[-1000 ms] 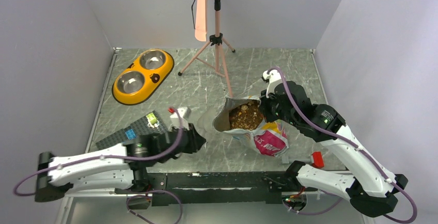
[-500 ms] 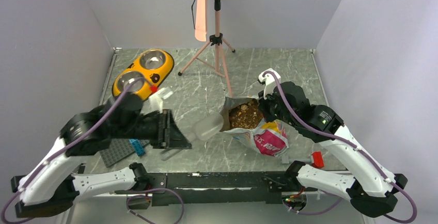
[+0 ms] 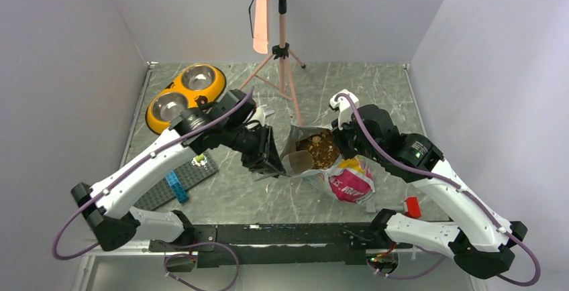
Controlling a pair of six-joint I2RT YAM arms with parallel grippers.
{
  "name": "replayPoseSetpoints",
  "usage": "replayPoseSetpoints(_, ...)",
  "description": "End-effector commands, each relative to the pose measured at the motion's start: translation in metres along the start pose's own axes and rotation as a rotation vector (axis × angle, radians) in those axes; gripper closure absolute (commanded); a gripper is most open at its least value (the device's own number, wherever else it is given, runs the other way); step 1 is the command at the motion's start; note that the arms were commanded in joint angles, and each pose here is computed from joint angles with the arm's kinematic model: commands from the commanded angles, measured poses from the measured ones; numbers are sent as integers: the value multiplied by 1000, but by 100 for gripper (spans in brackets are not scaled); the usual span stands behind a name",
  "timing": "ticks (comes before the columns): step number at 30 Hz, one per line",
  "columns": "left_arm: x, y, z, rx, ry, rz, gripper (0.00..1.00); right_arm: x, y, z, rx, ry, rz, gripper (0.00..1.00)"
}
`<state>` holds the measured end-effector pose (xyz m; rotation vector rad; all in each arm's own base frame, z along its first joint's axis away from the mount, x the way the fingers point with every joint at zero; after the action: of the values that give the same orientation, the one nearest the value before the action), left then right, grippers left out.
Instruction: Serve the pet food
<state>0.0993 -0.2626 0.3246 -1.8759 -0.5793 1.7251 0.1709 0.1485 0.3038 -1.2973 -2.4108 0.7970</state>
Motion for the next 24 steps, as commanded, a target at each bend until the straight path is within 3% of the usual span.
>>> replayPoseSetpoints(1,-18,16,-25,7,47,55,100,5,-12,-26,-100,-27,-36,100)
replayPoseSetpoints(5,-17,39,-44,31,38,16,100,11,-9,-28,-96,-38,-57,100)
replayPoseSetpoints(10,13,60,-53,22,-25,-127,100,13,-6,-29,-94,-36,-43,100)
replayPoseSetpoints(13,39,53,-65,-143,-6,-303,100,17,-5,-32,-84,-33,-51,100)
replayPoseSetpoints(15,45,58,-63,-184,13,-256,100,20,-7,-35,-93,-19,-54,100)
replayPoseSetpoints(19,64,93,-53,-96,-44,-58,100,29,-13,-43,-165,45,-113,100)
replayPoseSetpoints(24,85,106,-59,-155,6,-94,99,41,-16,-40,-187,120,-192,100)
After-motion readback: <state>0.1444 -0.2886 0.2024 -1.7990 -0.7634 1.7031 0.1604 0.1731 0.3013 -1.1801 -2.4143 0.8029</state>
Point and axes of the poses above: each gripper's point midway between its finger pads, its own y axis out along the fingers, its own x axis along the line the jaws close on, z = x × y, the point moved 4 cm from there along -y, back along the fingers, and after that the axes turned 2 degrees about y, right-handed, at the moved point
